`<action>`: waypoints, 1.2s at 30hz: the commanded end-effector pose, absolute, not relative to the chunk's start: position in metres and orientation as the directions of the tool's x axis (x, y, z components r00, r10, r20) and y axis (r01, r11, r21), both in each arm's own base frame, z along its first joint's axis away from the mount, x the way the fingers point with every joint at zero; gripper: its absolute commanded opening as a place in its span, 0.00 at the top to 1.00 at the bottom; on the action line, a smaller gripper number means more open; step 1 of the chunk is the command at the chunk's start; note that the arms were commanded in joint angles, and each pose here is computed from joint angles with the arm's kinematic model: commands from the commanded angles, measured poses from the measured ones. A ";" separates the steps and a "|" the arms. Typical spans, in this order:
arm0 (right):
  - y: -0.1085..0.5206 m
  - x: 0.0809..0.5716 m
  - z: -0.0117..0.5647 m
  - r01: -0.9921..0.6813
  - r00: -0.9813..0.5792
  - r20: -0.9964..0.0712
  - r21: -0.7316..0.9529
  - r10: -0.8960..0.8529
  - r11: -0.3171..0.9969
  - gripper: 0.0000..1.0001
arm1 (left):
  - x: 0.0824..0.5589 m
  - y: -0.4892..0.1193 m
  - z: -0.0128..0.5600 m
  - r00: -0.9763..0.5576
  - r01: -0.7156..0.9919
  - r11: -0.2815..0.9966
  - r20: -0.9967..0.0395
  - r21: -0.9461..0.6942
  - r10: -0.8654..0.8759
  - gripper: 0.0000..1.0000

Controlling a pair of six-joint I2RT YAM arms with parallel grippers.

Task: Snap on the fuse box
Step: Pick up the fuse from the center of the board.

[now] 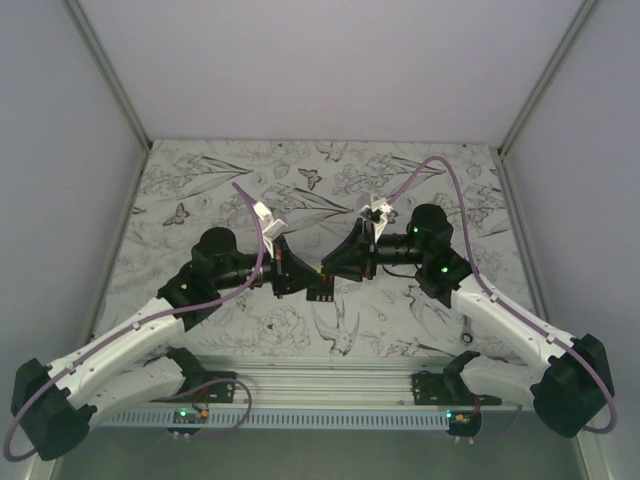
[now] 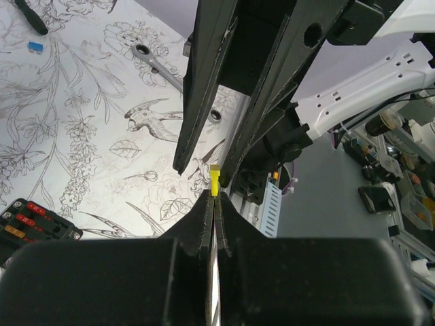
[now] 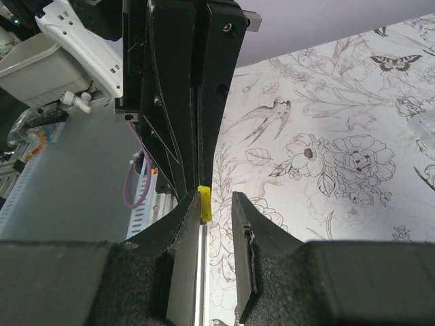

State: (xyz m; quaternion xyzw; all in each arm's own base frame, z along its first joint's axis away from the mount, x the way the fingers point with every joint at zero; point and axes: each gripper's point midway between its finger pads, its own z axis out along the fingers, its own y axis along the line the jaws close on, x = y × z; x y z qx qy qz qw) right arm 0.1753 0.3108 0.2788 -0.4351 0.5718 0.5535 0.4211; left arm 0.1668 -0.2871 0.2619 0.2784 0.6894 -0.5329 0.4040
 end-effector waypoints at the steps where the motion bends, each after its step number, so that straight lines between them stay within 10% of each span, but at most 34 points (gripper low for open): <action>1: 0.311 0.170 0.280 -0.966 -0.255 -0.967 0.256 -0.028 -0.040 0.70 | 0.164 -0.291 0.285 -0.449 0.862 0.230 -0.891 -0.451 -0.065 1.00; 11: 0.310 0.166 0.279 -0.967 -0.247 -0.969 0.248 -0.030 -0.058 1.00 | 0.167 -0.293 0.282 -0.454 0.857 0.244 -0.889 -0.455 -0.064 1.00; 19: 0.293 0.214 0.252 -0.911 -0.324 -0.945 0.297 -0.050 0.287 1.00 | 0.182 -0.281 0.232 -0.554 0.750 0.411 -0.831 -0.519 -0.038 0.72; 36: 0.243 0.274 0.159 -0.604 -0.503 -0.862 0.302 -0.059 0.737 1.00 | 0.219 -0.230 0.037 -0.902 0.025 0.857 -0.381 -0.515 -0.203 0.61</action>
